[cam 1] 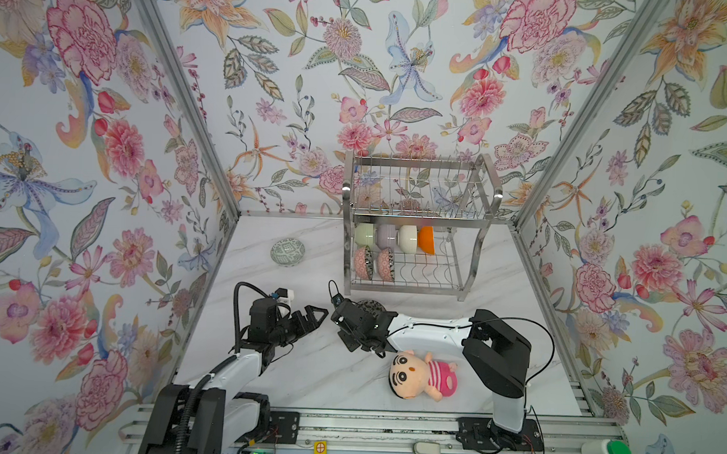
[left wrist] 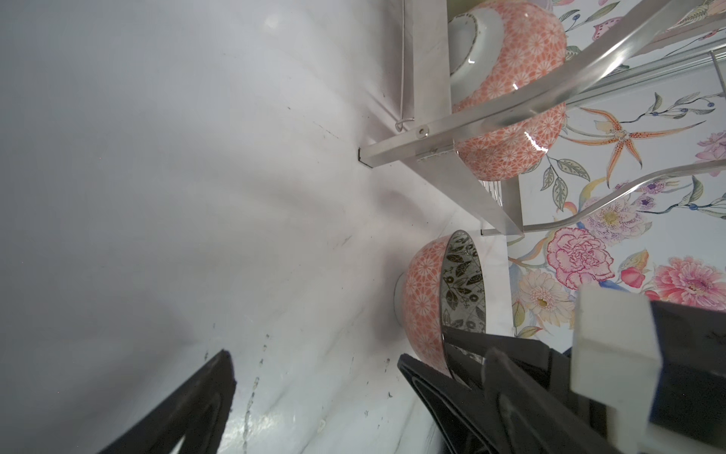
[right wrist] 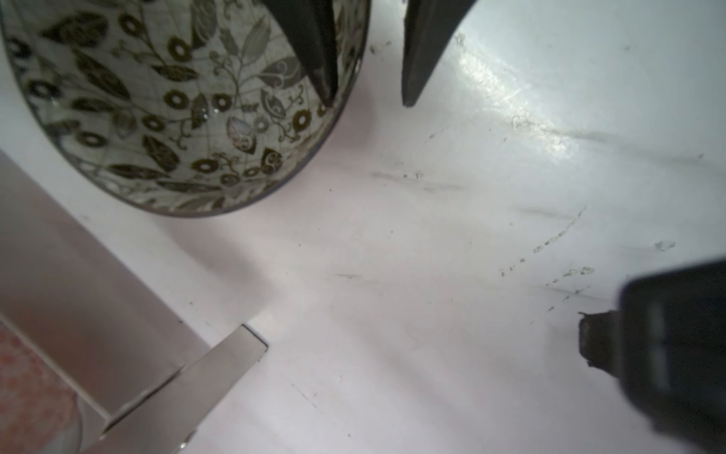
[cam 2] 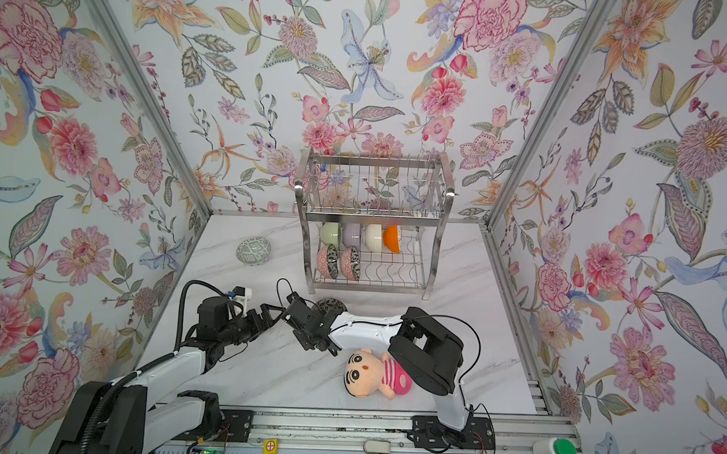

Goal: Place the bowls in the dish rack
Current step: 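Lift the black-leaf bowl off the table with the right gripper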

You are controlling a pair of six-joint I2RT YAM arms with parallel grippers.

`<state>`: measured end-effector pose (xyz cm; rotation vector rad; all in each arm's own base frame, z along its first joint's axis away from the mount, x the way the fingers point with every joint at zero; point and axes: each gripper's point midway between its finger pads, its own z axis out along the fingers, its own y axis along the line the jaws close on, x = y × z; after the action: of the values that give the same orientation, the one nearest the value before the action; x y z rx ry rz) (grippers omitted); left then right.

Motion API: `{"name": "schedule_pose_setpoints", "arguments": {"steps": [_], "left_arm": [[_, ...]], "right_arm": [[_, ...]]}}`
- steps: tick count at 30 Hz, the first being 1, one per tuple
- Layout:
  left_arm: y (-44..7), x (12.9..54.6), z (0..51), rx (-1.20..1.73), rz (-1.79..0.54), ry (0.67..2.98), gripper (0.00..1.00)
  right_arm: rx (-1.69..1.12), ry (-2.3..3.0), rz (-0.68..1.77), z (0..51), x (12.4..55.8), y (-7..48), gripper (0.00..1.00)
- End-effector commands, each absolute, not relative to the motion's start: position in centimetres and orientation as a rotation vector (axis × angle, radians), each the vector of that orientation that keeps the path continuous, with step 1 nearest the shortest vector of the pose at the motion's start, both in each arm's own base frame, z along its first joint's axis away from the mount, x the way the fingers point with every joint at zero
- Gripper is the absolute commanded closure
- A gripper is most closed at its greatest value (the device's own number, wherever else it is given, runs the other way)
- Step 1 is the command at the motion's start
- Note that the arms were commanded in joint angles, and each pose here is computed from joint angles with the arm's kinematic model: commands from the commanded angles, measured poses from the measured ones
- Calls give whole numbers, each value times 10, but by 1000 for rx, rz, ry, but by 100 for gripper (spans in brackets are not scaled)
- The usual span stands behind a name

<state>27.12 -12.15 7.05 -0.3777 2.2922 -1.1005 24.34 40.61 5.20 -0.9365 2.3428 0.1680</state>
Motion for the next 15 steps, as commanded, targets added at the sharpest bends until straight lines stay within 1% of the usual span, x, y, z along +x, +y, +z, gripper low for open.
{"name": "schedule_pose_setpoints", "arguments": {"steps": [1,5,6,11,15], "left_arm": [[-122,270,70,-345,-1109,2284,1],[-121,270,69,-338,-1102,2289,1],[-122,269,69,-337,-1102,2290,1],[-122,269,70,-332,-1101,2287,1],[-125,269,73,-328,-1118,2282,1]], "right_arm": [[-945,2332,153,58,244,409,81],[-959,2316,154,64,245,409,96],[-961,2311,155,66,245,409,99],[-943,2288,200,79,248,406,100],[-908,2250,346,99,248,408,100]]}}
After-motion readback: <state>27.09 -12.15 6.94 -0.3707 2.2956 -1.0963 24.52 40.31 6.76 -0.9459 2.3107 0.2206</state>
